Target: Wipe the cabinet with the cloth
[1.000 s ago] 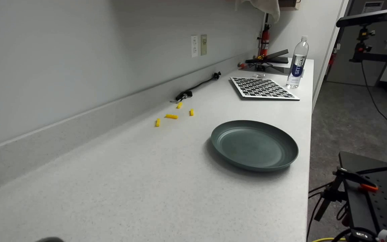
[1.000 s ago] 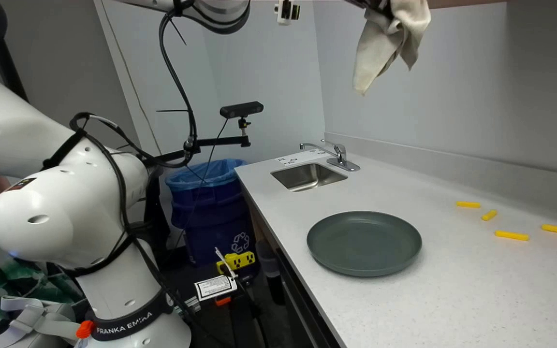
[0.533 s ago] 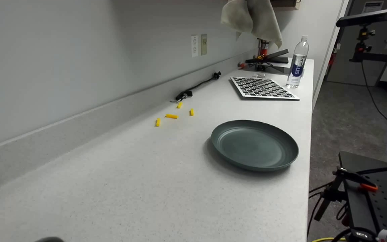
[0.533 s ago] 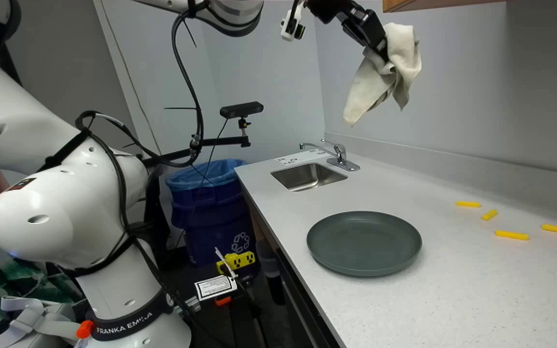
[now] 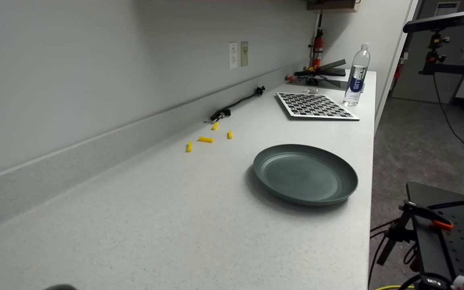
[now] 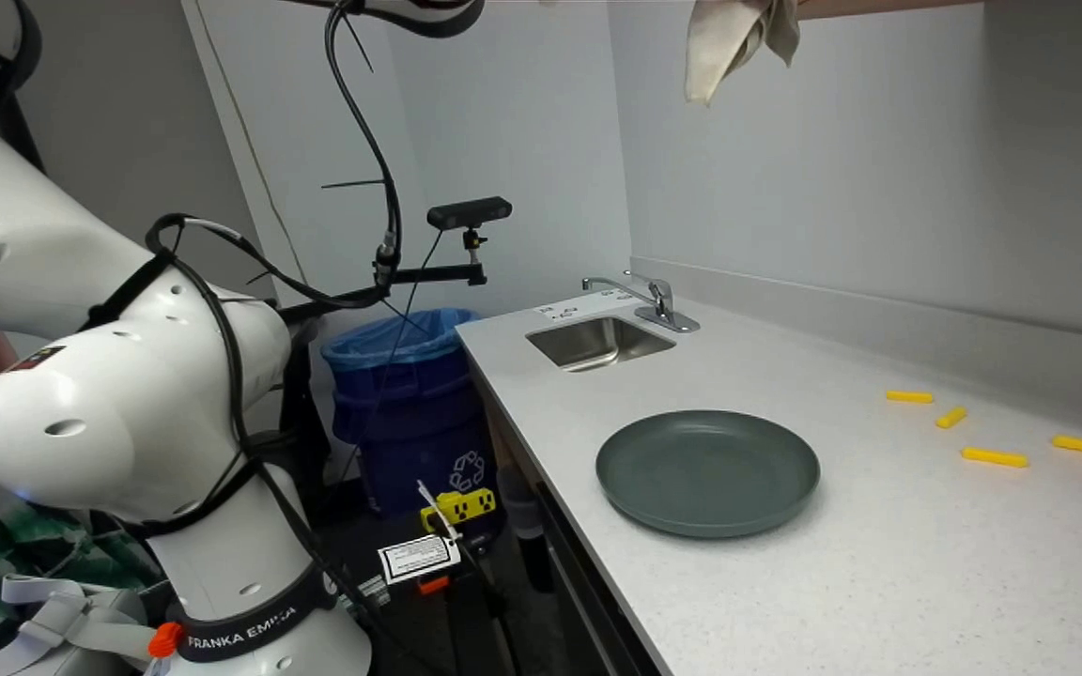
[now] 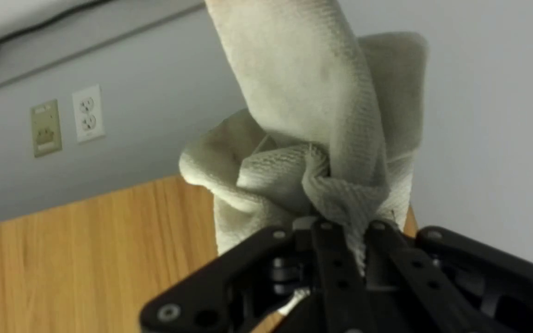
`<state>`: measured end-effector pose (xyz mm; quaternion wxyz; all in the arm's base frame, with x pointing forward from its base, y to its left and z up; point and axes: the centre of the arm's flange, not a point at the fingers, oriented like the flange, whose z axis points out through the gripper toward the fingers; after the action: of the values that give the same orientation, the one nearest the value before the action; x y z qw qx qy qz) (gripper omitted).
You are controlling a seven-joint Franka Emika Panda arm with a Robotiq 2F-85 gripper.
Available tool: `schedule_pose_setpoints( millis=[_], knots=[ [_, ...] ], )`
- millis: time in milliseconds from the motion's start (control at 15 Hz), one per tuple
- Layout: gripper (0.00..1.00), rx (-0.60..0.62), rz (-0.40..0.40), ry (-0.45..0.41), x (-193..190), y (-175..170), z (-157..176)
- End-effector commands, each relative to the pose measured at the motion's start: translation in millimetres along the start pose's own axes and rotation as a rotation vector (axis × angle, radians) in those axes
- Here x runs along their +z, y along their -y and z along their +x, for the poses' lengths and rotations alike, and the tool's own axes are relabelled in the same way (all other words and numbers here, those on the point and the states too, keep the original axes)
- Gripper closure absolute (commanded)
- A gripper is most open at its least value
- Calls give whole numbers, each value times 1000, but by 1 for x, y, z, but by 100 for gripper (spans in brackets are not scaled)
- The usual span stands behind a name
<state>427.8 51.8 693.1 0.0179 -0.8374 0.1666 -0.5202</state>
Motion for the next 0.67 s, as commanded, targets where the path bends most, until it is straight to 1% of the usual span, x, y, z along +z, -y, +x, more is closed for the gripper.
schedule_pose_setpoints(
  millis=[0,200,333,467,600],
  knots=[
    [98,20,15,-188,-20,28,25],
    [98,39,34,-327,-35,38,41],
    [98,53,41,-398,-43,42,50],
    [98,64,43,-455,-47,44,55],
    [98,66,41,-482,-49,45,57]
  ],
)
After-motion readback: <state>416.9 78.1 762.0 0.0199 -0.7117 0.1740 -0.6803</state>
